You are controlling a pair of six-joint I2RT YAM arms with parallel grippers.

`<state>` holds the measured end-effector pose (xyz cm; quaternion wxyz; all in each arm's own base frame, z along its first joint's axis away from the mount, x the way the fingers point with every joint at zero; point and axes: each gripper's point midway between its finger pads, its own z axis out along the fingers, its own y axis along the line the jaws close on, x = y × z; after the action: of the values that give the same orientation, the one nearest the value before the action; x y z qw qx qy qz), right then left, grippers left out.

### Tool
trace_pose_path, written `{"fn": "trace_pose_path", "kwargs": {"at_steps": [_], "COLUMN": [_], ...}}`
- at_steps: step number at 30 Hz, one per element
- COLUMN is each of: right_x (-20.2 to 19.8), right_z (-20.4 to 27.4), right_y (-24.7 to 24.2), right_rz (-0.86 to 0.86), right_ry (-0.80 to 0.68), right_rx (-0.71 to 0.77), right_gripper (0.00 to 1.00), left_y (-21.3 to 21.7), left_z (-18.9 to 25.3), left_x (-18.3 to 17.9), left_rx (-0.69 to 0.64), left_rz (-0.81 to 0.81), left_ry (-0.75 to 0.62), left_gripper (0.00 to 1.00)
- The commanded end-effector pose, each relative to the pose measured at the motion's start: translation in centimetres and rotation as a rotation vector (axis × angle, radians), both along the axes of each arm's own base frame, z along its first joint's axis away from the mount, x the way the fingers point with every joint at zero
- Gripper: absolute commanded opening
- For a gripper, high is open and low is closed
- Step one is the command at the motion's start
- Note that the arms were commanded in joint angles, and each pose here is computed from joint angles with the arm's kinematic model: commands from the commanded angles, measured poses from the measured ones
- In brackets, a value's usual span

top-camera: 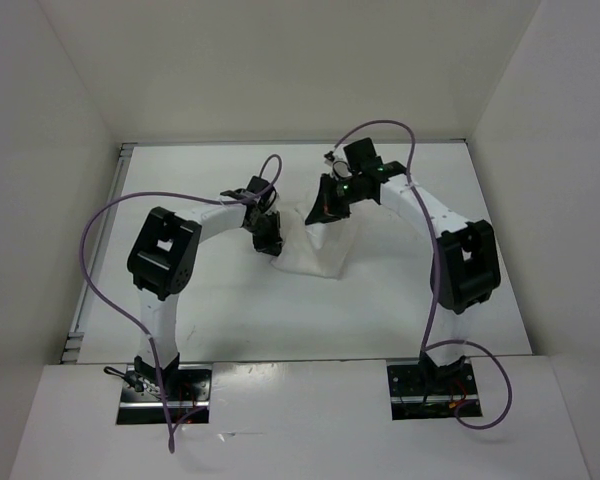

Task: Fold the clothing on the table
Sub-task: Fold the skirt

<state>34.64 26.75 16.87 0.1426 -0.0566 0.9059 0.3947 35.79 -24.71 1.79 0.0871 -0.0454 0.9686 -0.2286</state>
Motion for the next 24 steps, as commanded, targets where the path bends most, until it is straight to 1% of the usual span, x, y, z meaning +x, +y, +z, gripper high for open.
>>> {"fn": "trace_pose_path", "kwargs": {"at_steps": [1,3,4,7,8,9,11,12,13,14,15,16,17,18,19,20,21,22,24], "right_x": [0.3,0.0,0.2,0.0,0.1,-0.1,0.3,0.3,0.6,0.9,0.8,0.7,0.4,0.9,0.5,0.6,1.0,1.1,1.8], "right_z": [1.8,0.4,0.6,-1.0,-1.5,-1.6,-2.3,-2.5,-2.2,-2.1,-1.3,-0.4,0.8,2.4,5.2,6.6,7.7,9.6,10.5], "right_y": [4.0,5.7,6.5,7.9,7.9,8.4,8.4,8.5,8.7,8.8,9.2,9.4,9.7,10.1,10.0,9.9,9.3,8.3,6.7], "right_rz": [0.086,0.112,0.128,0.143,0.137,0.148,0.134,0.135,0.127,0.128,0.138,0.143,0.169,0.175,0.165,0.161,0.137,0.106,0.062], "right_ry": [-0.032,0.013,0.004,0.044,0.049,0.049,0.056,0.052,0.045,0.03,0.017,0.008,-0.007,-0.067,-0.111,-0.153,-0.185,-0.217,-0.25], "right_rx": [0.075,0.082,0.095,0.088,0.078,0.078,0.069,0.07,0.081,0.089,0.123,0.148,0.184,0.229,0.267,0.279,0.279,0.275,0.245], "right_gripper": [0.01,0.02,0.02,0.02,0.05,0.12,0.17,0.23,0.5,0.59,0.61,0.65,0.68,0.68,0.68,0.68,0.68,0.68,0.68], "left_y": [0.1,0.1,0.2,0.3,0.3,1.0,1.7,2.2,3.2,3.8,4.9,6.3,7.2,8.5,10.0,10.6,11.0,11.1,10.8], "left_z": [-2.0,-1.5,-1.4,-0.9,-0.9,-0.4,0.4,0.6,0.9,1.7,1.9,2.2,3.2,3.6,4.0,5.6,6.3,8.1,9.8], "left_x": [-1.2,-1.1,-1.3,-1.4,-1.4,-1.3,-1.0,-0.9,-0.6,-0.3,0.0,0.3,0.5,0.9,1.0,1.4,1.4,1.4,1.5], "left_rx": [0.029,0.024,0.024,0.027,0.027,0.035,0.027,0.028,0.04,0.048,0.081,0.103,0.116,0.15,0.172,0.173,0.17,0.164,0.142], "left_rz": [-0.011,-0.011,-0.011,-0.008,-0.008,0.008,0.025,0.028,0.053,0.057,0.065,0.099,0.107,0.138,0.161,0.166,0.176,0.166,0.149], "left_ry": [0.057,0.046,0.046,0.033,0.033,0.026,0.009,0.004,0.003,-0.019,-0.039,-0.035,-0.063,-0.078,-0.081,-0.121,-0.13,-0.166,-0.204], "left_gripper": [0.04,0.04,0.04,0.03,0.03,0.03,0.03,0.03,0.03,0.03,0.03,0.03,0.03,0.03,0.03,0.03,0.03,0.03,0.03]}}
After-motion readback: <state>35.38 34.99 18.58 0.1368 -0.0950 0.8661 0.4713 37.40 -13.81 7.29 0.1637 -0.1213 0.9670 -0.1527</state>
